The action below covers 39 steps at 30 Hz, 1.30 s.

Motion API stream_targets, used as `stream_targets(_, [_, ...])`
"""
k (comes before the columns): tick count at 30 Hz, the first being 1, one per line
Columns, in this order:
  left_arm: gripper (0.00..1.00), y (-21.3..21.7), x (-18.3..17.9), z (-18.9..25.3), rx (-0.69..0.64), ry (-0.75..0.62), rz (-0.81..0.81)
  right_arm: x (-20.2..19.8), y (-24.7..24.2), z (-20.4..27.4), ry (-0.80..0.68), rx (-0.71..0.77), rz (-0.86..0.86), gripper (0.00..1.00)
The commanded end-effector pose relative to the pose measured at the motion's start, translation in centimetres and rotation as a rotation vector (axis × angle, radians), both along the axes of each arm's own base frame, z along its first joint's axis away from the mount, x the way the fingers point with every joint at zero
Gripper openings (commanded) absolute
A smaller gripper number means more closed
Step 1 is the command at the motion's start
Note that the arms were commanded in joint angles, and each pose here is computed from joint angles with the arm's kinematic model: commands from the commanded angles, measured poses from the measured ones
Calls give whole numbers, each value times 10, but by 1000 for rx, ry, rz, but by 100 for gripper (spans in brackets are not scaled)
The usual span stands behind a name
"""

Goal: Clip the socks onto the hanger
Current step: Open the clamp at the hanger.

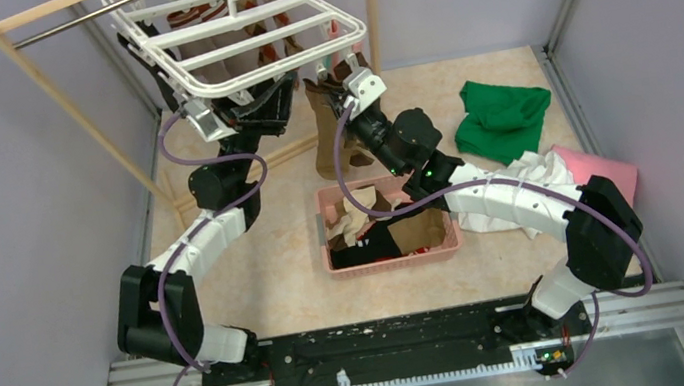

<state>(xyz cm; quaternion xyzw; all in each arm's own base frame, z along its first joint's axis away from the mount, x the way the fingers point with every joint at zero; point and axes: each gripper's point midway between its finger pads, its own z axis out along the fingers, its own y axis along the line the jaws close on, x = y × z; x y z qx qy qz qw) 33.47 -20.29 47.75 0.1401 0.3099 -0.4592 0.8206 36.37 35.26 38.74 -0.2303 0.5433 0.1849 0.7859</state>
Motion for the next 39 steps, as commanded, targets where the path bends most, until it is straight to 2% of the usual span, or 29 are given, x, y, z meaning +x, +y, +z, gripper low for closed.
stream_targets(1, [31,25,-71,56,-137,-325,-13,-3,-8,28,-44,67,0,0])
stream_targets(10, [25,29,-72,58,-169,-305,-28,-16,-10,39,-60,104,55,0])
stream_targets(31, [24,37,-73,62,-251,-246,-79,-57,4,56,-107,100,280,0])
stream_targets(39, [24,38,-74,68,-282,-230,-132,-69,8,68,-24,172,367,0])
